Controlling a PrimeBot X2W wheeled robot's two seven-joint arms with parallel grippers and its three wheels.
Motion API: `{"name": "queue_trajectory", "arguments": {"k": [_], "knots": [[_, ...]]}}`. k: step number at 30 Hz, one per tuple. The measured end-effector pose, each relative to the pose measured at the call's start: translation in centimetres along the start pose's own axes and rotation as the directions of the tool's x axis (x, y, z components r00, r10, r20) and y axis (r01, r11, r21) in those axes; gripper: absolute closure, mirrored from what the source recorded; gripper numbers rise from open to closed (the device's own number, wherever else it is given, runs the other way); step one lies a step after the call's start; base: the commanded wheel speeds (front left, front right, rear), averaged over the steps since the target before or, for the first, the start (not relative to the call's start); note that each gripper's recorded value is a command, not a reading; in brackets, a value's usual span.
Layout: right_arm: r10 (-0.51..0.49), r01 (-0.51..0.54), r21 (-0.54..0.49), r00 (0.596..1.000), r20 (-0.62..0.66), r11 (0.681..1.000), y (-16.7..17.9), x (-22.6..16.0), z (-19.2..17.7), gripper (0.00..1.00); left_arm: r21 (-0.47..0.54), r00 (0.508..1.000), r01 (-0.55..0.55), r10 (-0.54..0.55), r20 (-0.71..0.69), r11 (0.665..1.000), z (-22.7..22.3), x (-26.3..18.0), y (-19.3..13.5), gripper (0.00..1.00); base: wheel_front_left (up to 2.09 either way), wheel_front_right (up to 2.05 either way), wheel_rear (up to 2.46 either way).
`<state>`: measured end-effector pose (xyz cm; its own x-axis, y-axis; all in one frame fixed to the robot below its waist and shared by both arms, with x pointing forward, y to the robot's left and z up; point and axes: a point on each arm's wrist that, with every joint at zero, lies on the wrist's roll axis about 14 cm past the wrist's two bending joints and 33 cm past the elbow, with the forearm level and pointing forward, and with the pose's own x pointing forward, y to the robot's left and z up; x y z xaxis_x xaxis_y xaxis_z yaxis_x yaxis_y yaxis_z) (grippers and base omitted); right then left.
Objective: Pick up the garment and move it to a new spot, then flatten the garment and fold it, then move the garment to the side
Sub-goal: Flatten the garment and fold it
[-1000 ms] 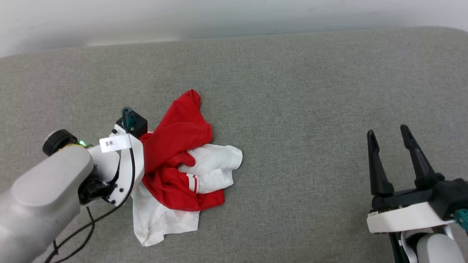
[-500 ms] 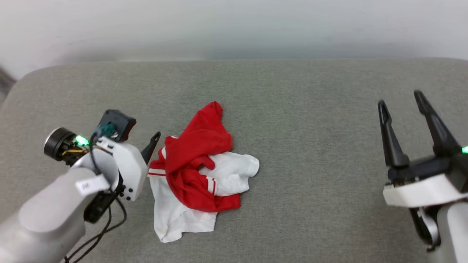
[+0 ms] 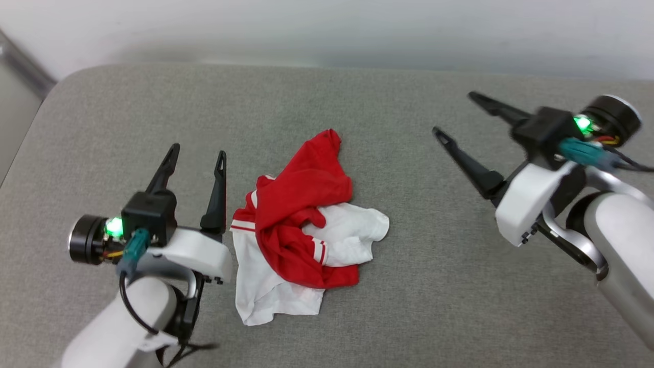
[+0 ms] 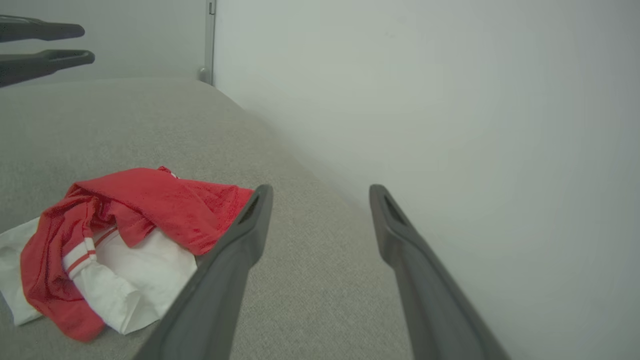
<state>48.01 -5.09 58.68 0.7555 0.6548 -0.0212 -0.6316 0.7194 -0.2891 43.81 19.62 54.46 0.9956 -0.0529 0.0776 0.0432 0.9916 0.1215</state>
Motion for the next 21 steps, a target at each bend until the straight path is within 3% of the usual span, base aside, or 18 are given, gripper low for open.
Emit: {"name": "queue_trajectory", "arguments": {"k": [5, 9, 14, 21], "knots": [[0.197, -0.201, 0.006, 0.954, -0.226, 0.98, 3.3, 1.7, -3.1, 0.0, -0.029, 0.995, -0.079, 0.08, 0.051, 0.996, 0.2, -1.0, 0.4, 0.0, 0.0, 0.0, 0.0], [0.348, -0.36, 0.051, 0.841, -0.415, 0.931, 6.7, 1.9, -6.1, 0.0, -0.056, 0.991, -0.121, 0.123, 0.044, 0.991, -0.7, -1.6, 0.7, 0.0, 0.0, 0.0, 0.0], [0.445, -0.472, 0.12, 0.672, -0.591, 0.873, 8.9, 1.9, -9.5, 0.0, -0.068, 0.99, -0.138, 0.14, 0.021, 0.988, -2.2, -1.5, 0.6, 0.0, 0.0, 0.0, 0.0], [0.493, -0.519, 0.182, 0.561, -0.665, 0.835, 10.7, 3.6, -12.5, 0.0, -0.075, 0.988, -0.152, 0.153, -0.003, 0.985, -3.8, -0.8, 0.6, 0.0, 0.0, 0.0, 0.0]]}}
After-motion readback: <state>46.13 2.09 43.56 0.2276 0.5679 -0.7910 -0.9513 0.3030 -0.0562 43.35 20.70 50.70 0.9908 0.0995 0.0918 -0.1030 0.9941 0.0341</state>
